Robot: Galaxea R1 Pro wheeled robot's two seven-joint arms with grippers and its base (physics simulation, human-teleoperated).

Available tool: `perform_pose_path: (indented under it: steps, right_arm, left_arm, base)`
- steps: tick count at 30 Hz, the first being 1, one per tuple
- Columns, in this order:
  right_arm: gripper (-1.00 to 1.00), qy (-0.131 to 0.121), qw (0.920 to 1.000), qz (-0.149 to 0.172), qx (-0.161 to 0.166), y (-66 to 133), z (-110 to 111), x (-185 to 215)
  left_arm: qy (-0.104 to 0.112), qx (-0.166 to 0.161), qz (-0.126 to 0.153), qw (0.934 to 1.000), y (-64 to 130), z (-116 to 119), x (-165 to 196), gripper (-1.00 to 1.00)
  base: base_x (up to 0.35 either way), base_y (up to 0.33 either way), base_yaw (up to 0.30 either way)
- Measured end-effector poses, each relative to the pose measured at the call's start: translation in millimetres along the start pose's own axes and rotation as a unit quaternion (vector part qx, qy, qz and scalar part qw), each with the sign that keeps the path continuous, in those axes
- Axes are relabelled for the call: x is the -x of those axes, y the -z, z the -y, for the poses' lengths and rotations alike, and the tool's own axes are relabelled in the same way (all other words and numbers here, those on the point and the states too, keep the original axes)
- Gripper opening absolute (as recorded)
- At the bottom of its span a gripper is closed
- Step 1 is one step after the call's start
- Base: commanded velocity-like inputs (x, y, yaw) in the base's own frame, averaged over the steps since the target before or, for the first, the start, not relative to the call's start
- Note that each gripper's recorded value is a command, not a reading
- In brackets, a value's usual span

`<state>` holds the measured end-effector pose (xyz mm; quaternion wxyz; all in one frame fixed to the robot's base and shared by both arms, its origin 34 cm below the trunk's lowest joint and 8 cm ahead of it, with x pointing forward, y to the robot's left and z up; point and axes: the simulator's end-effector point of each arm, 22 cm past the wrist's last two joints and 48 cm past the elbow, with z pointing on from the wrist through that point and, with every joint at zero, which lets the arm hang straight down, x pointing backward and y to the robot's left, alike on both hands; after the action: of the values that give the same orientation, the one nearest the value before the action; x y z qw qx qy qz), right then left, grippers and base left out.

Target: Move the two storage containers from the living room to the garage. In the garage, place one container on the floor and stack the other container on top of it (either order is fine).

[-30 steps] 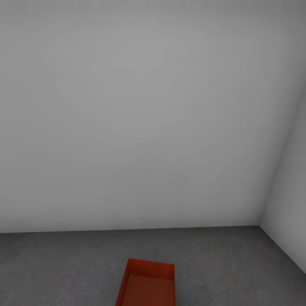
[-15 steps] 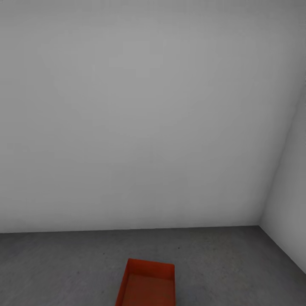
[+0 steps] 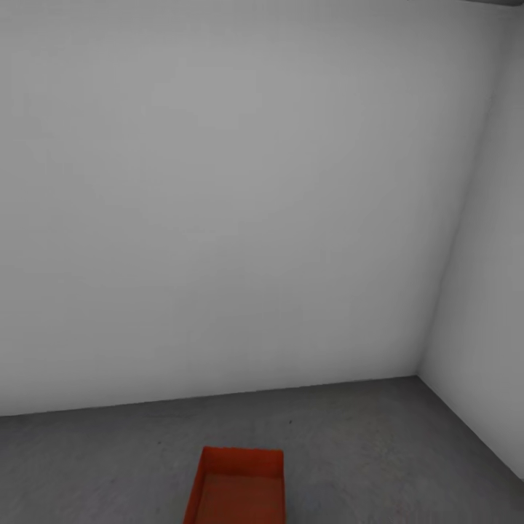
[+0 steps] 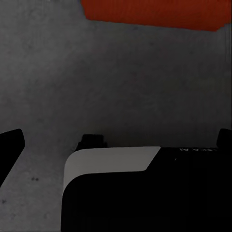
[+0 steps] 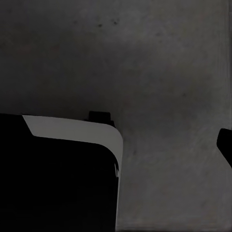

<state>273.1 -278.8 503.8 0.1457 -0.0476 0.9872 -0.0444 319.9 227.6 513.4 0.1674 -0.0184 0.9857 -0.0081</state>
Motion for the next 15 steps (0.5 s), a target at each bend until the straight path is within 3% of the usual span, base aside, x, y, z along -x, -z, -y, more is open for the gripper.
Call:
perform_pose_path:
  steps: [5, 10, 15]
  right_arm:
    - [1.0, 0.0, 1.0, 0.0, 0.001, 0.1, -0.6, -0.1]
    - [1.0, -0.002, 1.0, 0.0, 0.001, 0.1, -2.2, 0.1]
    - [1.0, -0.006, 1.0, 0.0, -0.001, 0.0, 0.6, -0.5]
  left_arm:
    - [0.03, 0.003, -0.001, 0.9996, 0.1, 0.2, -0.8, 1.0]
    - [0.099, 0.012, -0.003, 0.995, 0.1, -4.5, -2.0, 1.0]
    - [0.124, 0.015, -0.003, 0.9921, 0.1, -6.1, -2.1, 1.0]
  base:
    - [0.0, 0.0, -0.286]
    - [0.0, 0.0, -0.287]
    - [0.0, 0.0, -0.285]
